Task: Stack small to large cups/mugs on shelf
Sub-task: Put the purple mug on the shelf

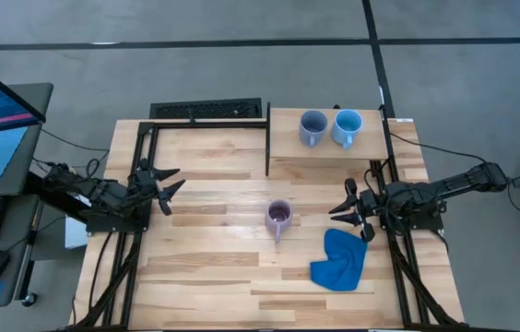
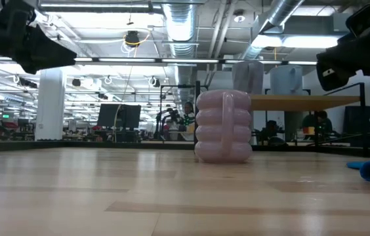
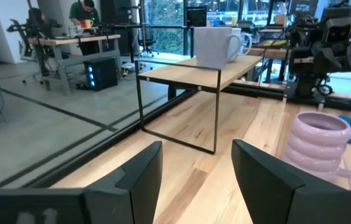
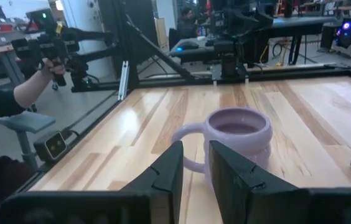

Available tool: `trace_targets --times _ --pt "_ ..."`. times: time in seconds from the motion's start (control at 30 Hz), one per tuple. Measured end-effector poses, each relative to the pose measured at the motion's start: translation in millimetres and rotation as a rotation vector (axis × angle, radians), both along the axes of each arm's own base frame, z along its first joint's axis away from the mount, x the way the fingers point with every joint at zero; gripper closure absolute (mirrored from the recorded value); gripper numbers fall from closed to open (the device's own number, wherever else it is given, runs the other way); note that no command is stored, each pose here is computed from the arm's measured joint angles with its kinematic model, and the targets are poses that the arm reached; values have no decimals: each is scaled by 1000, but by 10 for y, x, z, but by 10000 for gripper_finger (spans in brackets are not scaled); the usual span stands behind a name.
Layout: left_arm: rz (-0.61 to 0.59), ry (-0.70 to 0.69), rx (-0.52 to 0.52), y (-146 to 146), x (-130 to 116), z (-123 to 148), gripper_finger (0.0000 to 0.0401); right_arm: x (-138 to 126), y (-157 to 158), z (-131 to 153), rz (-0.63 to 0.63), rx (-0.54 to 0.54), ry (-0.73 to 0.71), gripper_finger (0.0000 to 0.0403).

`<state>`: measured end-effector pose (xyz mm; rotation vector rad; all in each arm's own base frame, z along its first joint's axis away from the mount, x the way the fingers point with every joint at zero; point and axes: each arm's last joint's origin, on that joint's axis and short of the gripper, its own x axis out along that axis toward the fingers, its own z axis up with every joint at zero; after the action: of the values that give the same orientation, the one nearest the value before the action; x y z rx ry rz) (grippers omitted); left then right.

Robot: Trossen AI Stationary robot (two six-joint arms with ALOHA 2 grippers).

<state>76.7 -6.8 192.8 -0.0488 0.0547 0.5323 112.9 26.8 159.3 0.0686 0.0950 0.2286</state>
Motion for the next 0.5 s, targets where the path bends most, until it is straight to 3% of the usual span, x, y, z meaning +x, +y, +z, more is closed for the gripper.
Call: trace_targets --times 0.3,0.5 --pt "5 57 -4 5 -10 -73 217 -1 -8 -20 -5 -20 31 304" --pt "6 57 -6 5 -10 -73 217 1 -7 424 -5 45 -78 304"
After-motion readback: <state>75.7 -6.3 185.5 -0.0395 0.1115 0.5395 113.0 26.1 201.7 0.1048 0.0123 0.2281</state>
